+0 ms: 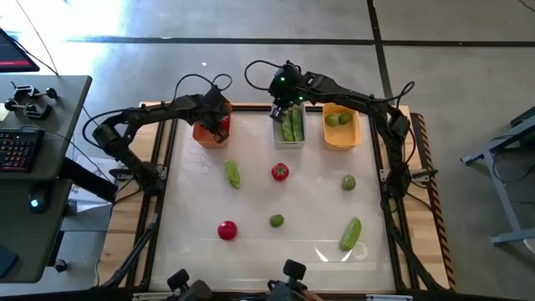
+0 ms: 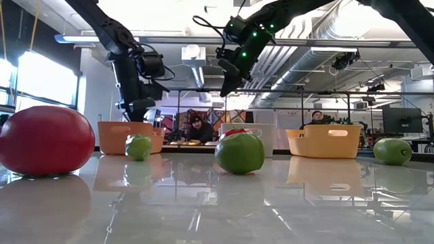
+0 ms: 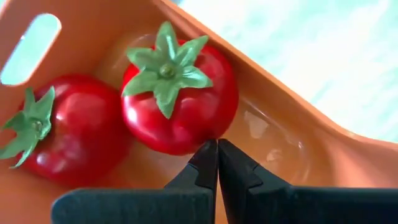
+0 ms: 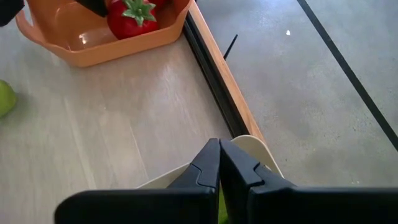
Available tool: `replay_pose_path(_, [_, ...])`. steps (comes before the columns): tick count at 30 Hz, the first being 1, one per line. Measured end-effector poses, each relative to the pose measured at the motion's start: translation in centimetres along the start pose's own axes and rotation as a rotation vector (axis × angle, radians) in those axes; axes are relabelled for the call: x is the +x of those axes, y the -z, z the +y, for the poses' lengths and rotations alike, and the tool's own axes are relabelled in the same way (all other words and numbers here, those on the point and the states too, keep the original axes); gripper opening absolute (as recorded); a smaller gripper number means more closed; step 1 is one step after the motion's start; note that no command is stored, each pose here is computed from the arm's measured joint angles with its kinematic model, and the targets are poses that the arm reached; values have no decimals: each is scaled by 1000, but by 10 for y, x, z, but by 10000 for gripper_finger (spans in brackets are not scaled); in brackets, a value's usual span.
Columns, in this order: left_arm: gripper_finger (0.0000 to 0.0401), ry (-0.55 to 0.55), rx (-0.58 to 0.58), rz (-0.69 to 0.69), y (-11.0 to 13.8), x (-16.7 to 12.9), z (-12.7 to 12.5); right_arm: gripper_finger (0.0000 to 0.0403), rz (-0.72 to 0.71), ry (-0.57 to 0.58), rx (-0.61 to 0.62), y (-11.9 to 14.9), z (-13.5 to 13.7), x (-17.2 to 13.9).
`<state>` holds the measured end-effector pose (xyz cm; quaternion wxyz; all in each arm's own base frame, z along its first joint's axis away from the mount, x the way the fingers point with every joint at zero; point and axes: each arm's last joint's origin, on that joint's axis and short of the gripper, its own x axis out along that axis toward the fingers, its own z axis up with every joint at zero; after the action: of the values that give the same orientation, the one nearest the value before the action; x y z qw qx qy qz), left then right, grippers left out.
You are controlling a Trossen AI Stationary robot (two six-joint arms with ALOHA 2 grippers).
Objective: Sort produce into baskets
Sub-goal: Adjust the tomatoes in the orange bin, then put the top tomato into the orange bin
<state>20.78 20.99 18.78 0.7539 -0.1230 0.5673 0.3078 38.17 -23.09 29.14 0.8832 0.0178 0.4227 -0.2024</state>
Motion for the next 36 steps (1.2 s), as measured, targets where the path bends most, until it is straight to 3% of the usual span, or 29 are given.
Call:
replay_pose_path(12, [0, -8, -16, -90, -7, 0, 11, 0, 3, -2, 0, 0, 0, 0])
replay_pose_path(17, [0, -7, -14, -92, -7, 0, 11, 0, -23, -56, 4, -2, 4, 0])
replay_pose_path(26, [0, -23, -6, -58, 10, 13, 13, 0, -54, -83, -22, -8, 20, -1])
replay_pose_path(36, [0, -65, -47, -177, 12, -19, 25, 0, -81, -95, -42, -12, 31, -1])
